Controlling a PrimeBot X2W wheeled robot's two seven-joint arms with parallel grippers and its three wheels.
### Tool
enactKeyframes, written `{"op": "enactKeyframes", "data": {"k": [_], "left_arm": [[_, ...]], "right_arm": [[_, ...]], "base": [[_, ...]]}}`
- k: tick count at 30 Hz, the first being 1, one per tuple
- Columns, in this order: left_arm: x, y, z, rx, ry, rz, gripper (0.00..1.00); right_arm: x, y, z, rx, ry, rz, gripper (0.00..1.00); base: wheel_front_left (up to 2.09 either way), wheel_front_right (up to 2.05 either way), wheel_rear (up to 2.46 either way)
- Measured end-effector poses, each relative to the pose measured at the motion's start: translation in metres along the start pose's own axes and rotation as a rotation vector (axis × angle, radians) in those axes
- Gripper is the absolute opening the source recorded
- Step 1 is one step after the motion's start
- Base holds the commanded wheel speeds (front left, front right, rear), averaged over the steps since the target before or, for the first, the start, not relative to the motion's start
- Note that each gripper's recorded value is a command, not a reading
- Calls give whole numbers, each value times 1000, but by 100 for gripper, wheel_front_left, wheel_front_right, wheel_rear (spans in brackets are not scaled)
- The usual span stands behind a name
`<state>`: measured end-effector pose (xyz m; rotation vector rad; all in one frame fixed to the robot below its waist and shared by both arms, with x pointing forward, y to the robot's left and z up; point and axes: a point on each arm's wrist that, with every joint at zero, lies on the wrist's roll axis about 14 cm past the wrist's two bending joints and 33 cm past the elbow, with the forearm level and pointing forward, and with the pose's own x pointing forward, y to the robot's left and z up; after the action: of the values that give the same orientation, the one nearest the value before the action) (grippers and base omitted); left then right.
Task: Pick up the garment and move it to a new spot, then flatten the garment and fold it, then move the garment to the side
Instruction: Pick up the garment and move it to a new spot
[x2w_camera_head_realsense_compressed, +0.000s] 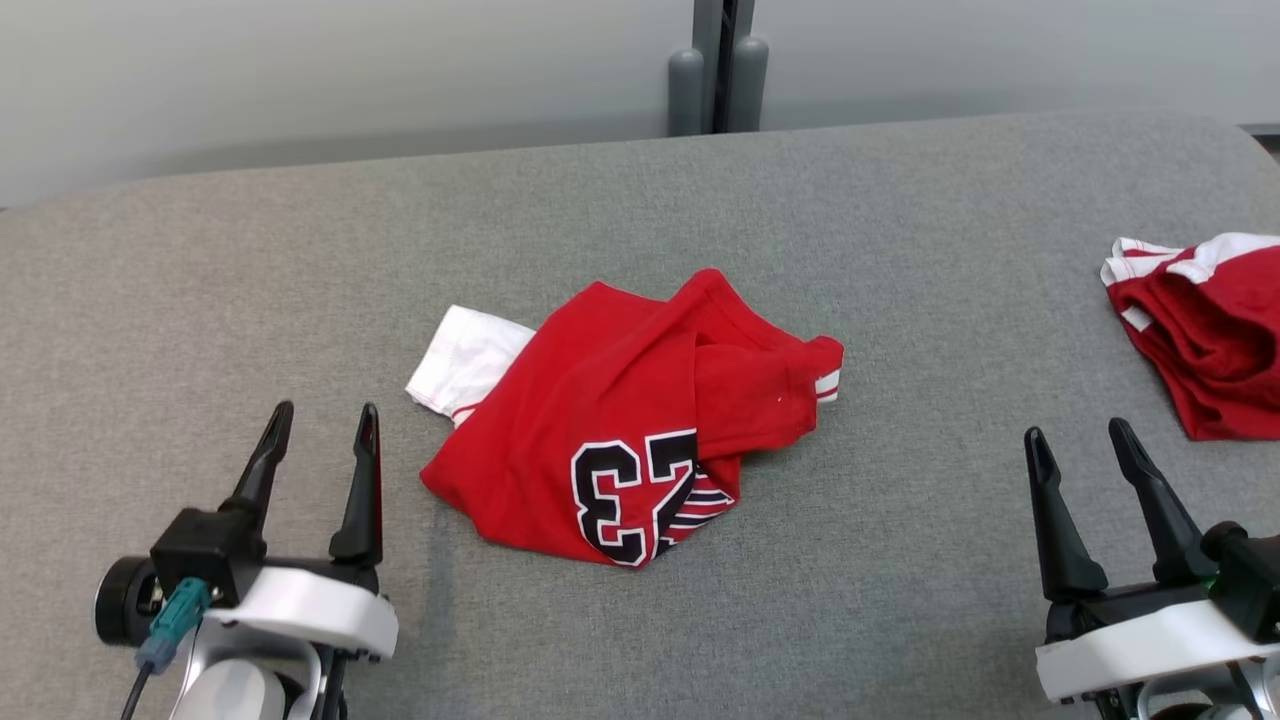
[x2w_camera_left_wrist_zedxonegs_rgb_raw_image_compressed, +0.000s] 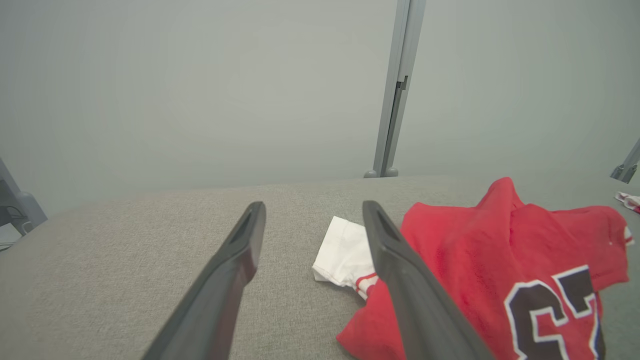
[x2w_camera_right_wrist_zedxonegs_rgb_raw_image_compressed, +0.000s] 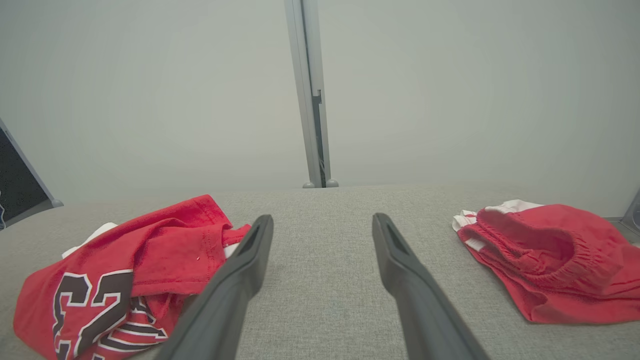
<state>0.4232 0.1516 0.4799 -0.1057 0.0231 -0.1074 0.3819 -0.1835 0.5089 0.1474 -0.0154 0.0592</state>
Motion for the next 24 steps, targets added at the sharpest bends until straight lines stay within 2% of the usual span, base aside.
{"op": "enactKeyframes", "data": {"k": [14,24], "left_arm": [[-56,14,2,4,28,57,100],[-71,12,7,10,34,58,100]], "right_arm": [[-28,2,7,-5,9,7,100],[-41,2,12,-7,5,0,100]], "base": [[0,0,0],[0,0,0]]}}
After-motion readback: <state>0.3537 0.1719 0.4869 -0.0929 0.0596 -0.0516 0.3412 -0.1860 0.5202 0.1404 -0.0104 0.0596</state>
